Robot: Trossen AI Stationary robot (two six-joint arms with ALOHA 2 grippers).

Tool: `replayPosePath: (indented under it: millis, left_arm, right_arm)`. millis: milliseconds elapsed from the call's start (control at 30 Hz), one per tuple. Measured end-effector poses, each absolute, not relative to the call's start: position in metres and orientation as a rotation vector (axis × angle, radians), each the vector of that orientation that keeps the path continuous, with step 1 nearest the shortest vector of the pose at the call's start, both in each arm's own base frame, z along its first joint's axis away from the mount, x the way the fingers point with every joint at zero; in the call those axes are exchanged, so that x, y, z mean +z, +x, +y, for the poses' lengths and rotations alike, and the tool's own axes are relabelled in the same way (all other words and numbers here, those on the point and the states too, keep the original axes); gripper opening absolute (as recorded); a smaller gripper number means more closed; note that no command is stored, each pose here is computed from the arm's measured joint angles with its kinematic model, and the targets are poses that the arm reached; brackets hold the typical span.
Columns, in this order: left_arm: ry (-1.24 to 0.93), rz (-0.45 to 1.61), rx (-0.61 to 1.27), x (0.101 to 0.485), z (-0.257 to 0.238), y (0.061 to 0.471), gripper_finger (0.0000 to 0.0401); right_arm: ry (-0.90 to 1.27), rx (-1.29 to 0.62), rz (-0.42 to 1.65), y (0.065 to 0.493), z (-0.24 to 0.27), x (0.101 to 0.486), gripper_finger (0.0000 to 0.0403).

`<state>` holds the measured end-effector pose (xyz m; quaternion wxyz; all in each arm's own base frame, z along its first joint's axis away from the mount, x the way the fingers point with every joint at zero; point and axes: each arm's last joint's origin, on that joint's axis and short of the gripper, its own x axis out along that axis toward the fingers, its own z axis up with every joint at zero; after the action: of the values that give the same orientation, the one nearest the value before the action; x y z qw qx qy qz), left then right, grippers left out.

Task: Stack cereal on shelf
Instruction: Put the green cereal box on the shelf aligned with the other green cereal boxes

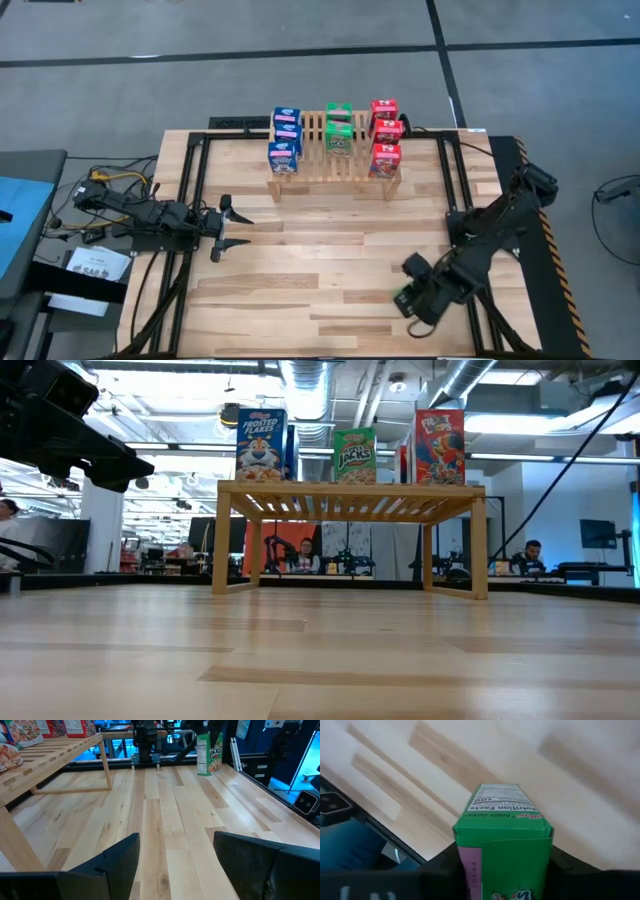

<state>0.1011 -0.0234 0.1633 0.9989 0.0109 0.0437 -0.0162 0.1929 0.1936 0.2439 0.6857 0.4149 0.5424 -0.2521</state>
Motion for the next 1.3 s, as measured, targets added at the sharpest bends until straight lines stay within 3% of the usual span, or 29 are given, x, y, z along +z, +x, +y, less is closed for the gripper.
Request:
replayPosePath:
  millis: [767,1300]
  left_arm:
    - [0.022,0.087,-0.032,0.163,-0.023,0.101,0.0244]
    - [0.026,0.101,-0.033,0.162,-0.024,0.102,0.0244]
  right_arm:
    - [0.371,-0.244,1.083,0.294,0.059,0.3,0.0177]
    - [0.053,-0.117,1.274,0.344,0.055,0.283,0.0178]
